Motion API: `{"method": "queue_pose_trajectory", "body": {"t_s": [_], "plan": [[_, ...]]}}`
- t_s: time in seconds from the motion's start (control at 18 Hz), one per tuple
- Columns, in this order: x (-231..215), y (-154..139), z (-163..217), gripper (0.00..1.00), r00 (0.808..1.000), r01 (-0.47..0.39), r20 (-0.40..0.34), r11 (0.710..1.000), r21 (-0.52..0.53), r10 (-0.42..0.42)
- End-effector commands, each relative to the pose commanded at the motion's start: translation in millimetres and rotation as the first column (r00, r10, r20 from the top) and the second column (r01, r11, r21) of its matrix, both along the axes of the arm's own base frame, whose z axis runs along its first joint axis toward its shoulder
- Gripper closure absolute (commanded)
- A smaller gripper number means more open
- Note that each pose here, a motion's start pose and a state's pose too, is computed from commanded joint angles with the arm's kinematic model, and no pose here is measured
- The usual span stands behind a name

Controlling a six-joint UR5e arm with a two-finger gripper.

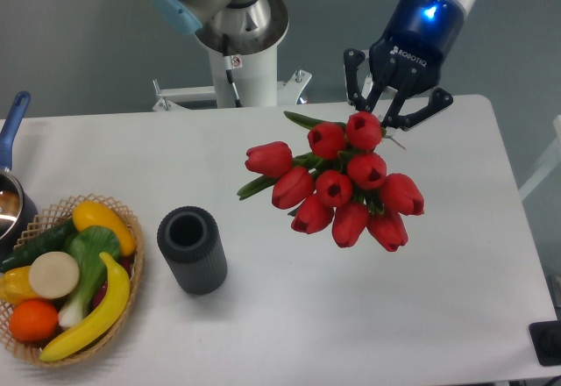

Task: Insert the flowers into the vase
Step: 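Hold the red tulip bunch in the gripper above the table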

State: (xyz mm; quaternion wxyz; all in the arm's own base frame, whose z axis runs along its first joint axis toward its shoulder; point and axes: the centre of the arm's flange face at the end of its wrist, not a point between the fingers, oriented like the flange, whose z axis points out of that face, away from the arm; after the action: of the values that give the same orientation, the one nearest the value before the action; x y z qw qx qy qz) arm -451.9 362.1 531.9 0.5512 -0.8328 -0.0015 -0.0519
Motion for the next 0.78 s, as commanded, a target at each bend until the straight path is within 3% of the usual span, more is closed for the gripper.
{"method": "queue_pose_trajectory", "body": {"t_s": [0.78], "plan": [[7.0, 15.9, 2.5, 0.76, 0.999, 0.039, -0.025, 0.999, 0.024, -0.038]]}}
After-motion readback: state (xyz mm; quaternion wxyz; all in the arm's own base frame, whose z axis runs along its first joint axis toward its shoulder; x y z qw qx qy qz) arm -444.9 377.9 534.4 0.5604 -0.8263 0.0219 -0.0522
